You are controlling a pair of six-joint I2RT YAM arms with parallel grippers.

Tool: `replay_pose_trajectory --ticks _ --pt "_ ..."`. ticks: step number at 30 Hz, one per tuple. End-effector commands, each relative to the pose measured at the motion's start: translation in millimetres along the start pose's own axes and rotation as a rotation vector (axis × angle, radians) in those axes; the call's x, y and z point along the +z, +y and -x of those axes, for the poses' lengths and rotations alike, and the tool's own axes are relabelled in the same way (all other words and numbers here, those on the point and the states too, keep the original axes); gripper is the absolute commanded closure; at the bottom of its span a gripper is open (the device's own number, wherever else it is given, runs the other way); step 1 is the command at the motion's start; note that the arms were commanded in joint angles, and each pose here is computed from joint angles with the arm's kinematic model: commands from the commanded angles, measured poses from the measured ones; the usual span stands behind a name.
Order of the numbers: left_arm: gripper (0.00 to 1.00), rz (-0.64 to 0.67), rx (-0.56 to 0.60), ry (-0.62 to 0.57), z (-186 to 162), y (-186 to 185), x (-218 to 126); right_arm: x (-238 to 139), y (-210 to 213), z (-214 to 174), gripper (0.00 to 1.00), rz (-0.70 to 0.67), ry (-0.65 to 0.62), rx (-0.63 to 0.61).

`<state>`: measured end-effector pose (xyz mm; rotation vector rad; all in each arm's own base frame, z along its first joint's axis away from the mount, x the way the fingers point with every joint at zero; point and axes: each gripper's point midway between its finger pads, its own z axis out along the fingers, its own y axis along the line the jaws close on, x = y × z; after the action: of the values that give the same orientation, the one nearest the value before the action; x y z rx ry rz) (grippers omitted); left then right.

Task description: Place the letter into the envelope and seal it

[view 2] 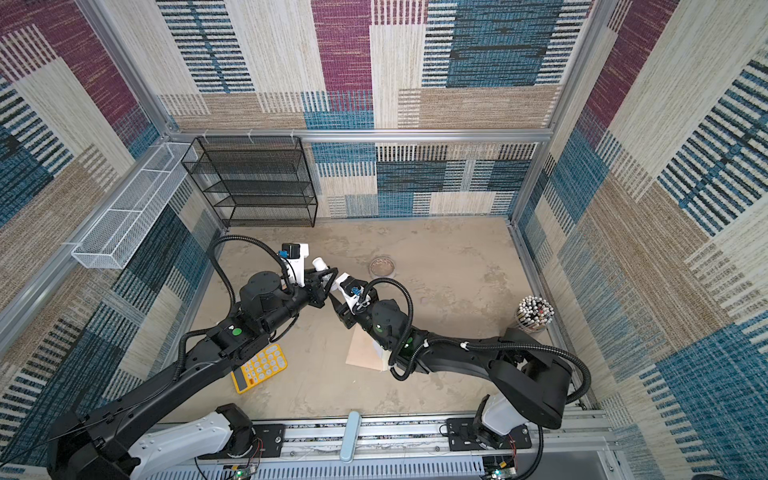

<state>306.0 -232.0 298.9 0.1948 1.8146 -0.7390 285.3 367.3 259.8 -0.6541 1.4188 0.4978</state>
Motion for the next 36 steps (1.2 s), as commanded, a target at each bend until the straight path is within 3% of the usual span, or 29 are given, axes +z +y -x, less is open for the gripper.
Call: replay_pose_trajectory --ticks 1,25,31,36 --pt "1.00 0.018 0.004 -0.023 7 0 0 4 -6 8 0.50 -0.042 -0.022 -0.005" --pt "1.00 -0.059 0.014 0.035 -4 -15 7 3 -1 11 0.84 -0.010 -0.022 0.016" --pt "1.00 -0.191 0.049 0.097 -15 -34 4 -11 12 25 0.87 0.094 -0.035 0.046" --pt "1.00 -0.414 0.048 0.161 -25 -56 -10 -37 37 42 0.90 0.310 -0.058 0.095"
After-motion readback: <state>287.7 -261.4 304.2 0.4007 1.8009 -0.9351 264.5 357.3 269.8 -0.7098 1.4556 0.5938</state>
